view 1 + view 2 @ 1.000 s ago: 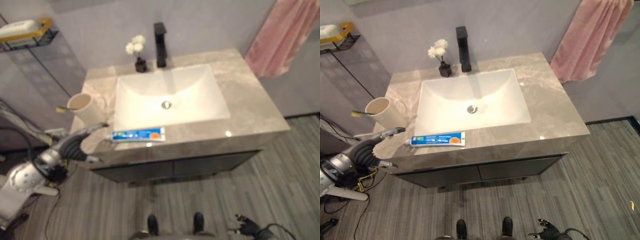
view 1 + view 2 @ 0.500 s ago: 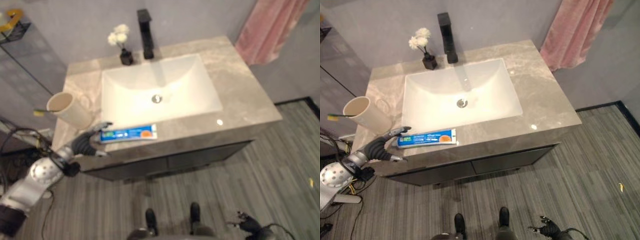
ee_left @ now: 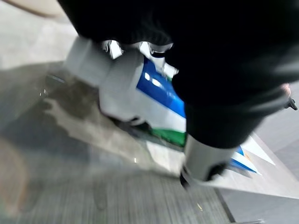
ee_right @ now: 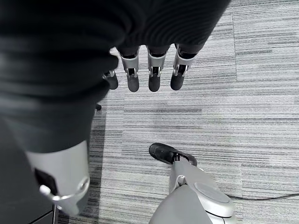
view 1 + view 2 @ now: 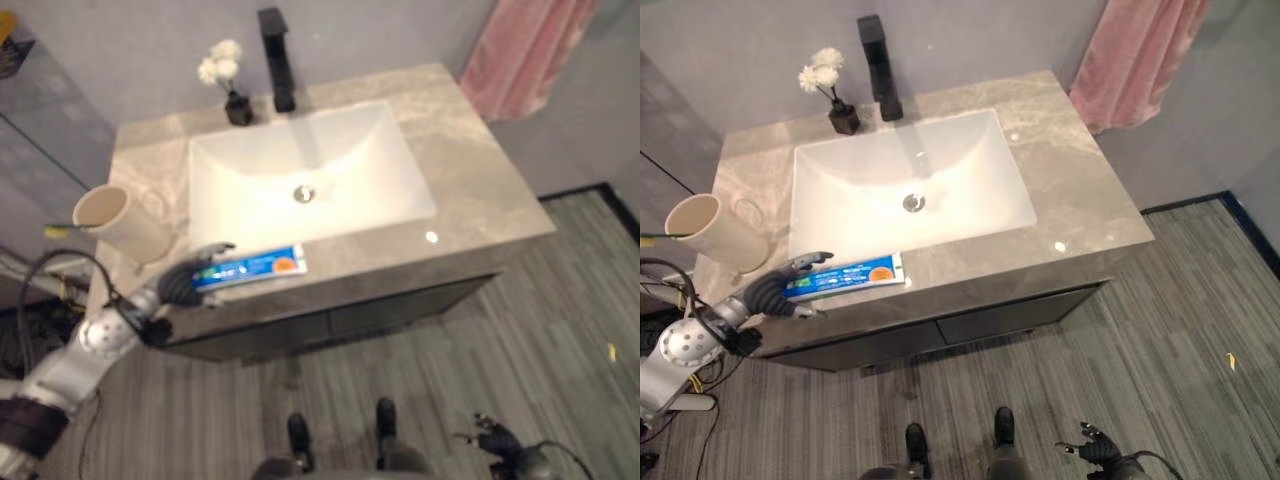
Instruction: Put brush and paste in cup on sink, flatten towel.
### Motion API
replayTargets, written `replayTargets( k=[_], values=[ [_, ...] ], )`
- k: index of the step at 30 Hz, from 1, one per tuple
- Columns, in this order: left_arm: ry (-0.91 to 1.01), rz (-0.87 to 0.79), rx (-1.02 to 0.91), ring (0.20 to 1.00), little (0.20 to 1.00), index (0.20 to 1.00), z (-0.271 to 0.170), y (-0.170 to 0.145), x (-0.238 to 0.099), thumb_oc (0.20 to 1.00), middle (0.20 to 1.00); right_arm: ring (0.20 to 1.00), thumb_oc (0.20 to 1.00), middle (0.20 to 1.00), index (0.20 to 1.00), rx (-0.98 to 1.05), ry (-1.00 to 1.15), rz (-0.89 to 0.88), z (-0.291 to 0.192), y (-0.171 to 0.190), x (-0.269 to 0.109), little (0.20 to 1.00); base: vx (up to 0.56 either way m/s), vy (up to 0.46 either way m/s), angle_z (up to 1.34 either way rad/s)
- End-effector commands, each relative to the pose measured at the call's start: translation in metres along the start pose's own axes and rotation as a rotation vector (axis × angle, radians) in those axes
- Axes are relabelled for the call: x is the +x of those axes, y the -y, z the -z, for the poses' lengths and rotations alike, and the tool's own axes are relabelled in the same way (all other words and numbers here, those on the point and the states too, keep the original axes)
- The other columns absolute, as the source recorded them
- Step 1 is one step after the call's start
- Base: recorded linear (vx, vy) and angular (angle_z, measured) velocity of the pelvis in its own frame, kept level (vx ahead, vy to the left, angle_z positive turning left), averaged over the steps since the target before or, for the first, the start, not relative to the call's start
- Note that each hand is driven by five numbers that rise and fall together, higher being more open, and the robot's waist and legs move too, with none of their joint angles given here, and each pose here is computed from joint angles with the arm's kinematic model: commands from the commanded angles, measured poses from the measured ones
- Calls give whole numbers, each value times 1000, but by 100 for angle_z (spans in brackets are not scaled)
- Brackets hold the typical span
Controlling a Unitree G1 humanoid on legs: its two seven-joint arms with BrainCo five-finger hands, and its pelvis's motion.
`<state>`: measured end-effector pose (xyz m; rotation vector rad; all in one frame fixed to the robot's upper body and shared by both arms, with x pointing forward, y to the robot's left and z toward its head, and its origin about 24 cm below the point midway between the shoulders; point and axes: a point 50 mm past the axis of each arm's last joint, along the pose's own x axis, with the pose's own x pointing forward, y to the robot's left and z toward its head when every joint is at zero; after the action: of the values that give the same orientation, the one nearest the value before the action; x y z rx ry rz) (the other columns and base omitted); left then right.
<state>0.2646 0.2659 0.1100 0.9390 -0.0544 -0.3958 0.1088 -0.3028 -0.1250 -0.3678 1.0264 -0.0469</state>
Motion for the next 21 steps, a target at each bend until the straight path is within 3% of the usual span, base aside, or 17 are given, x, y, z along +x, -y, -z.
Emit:
replayTargets(
  k=[1, 12, 16, 18, 21],
  values=[
    [-19, 96, 106, 200, 200, 200, 4, 8, -1, 200, 200, 1000, 1000, 1000, 1000, -60, 49, 6, -9, 5, 0, 1000, -2, -5, -5],
    [-35, 120, 93, 200, 200, 200, 8, 22, 2, 200, 200, 1000, 1000, 1000, 1000, -83, 67, 2, -12, 5, -2, 1000, 0, -1, 0],
    [-12, 24, 73, 200, 200, 200, 5, 15, 3, 200, 200, 1000, 1000, 1000, 1000, 30, 132, 54, -23, 13, -2, 1000, 0, 0, 0],
    [42, -102, 60, 200, 200, 200, -6, 1, 2, 200, 200, 1000, 1000, 1000, 1000, 145, 246, 148, -43, 32, -7, 1000, 0, 0, 0],
    [75, -196, 43, 200, 200, 200, -11, -10, -1, 200, 200, 1000, 1000, 1000, 1000, 145, 345, 235, -60, 55, -17, 1000, 0, 0, 0]
  ],
)
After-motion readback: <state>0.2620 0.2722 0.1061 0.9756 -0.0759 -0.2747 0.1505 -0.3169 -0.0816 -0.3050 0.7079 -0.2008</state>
